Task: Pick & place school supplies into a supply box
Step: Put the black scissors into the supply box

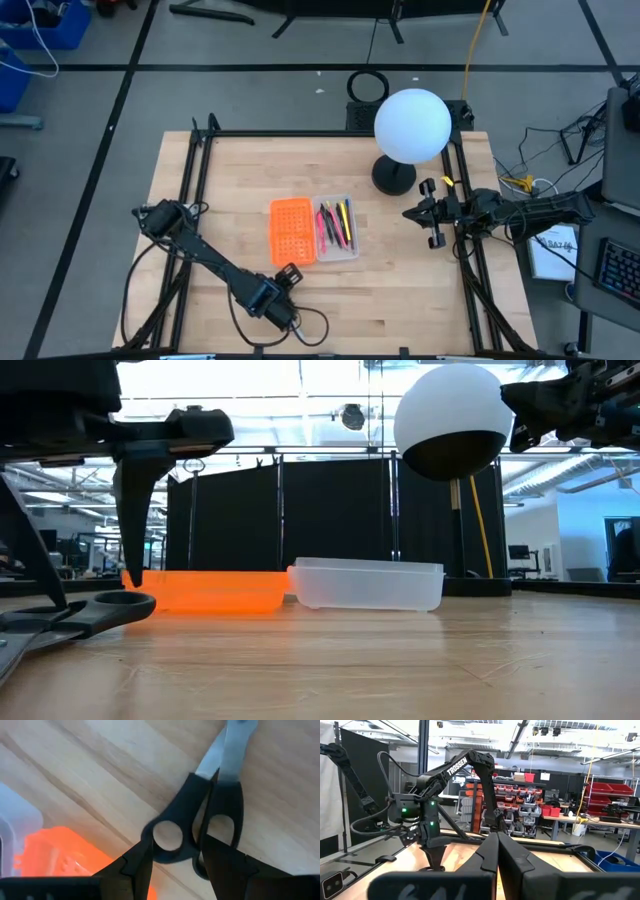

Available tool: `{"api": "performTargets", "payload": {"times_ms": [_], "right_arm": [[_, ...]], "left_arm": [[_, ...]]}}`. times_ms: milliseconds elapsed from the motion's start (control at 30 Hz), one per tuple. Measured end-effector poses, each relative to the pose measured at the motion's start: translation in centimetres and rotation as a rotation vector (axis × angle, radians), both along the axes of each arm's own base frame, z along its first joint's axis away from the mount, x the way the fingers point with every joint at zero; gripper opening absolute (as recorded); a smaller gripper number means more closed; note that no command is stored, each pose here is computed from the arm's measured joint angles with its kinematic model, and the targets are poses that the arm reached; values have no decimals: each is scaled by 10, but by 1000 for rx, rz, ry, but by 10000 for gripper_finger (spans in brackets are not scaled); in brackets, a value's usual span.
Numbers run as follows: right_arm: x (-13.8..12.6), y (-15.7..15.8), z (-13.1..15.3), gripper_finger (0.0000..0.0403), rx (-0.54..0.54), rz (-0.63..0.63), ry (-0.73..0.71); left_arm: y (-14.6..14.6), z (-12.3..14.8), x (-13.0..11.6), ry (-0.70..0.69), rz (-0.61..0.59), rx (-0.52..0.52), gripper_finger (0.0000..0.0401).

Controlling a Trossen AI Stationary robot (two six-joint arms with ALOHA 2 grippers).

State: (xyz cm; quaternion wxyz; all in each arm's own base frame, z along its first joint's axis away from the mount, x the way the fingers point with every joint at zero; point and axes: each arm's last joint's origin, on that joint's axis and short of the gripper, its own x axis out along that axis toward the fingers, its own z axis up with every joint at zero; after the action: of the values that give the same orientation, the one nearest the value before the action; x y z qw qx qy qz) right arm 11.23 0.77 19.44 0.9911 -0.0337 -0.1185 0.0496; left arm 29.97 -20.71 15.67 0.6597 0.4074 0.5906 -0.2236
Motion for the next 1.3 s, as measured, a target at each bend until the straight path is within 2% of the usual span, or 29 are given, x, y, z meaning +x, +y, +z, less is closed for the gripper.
{"api": "performTargets", "payload": {"times_ms": [267, 633, 767, 1000, 1300], "right_arm": [[0, 0, 0, 0, 0, 0, 1], [0, 0, 0, 0, 0, 0, 1], [0, 0, 0, 0, 0, 0, 1], [0, 0, 0, 0, 0, 0, 1], [0, 0, -1, 0, 0, -1, 7]], "left_arm": [[-4, -7, -2, -7, -132, -9, 175], [4, -24, -12, 37, -143, -13, 175], [3, -27, -9, 32, -149, -80, 174], [21, -29, 3, 93, 9, -251, 174], [36, -39, 6, 121, -15, -383, 173]]}}
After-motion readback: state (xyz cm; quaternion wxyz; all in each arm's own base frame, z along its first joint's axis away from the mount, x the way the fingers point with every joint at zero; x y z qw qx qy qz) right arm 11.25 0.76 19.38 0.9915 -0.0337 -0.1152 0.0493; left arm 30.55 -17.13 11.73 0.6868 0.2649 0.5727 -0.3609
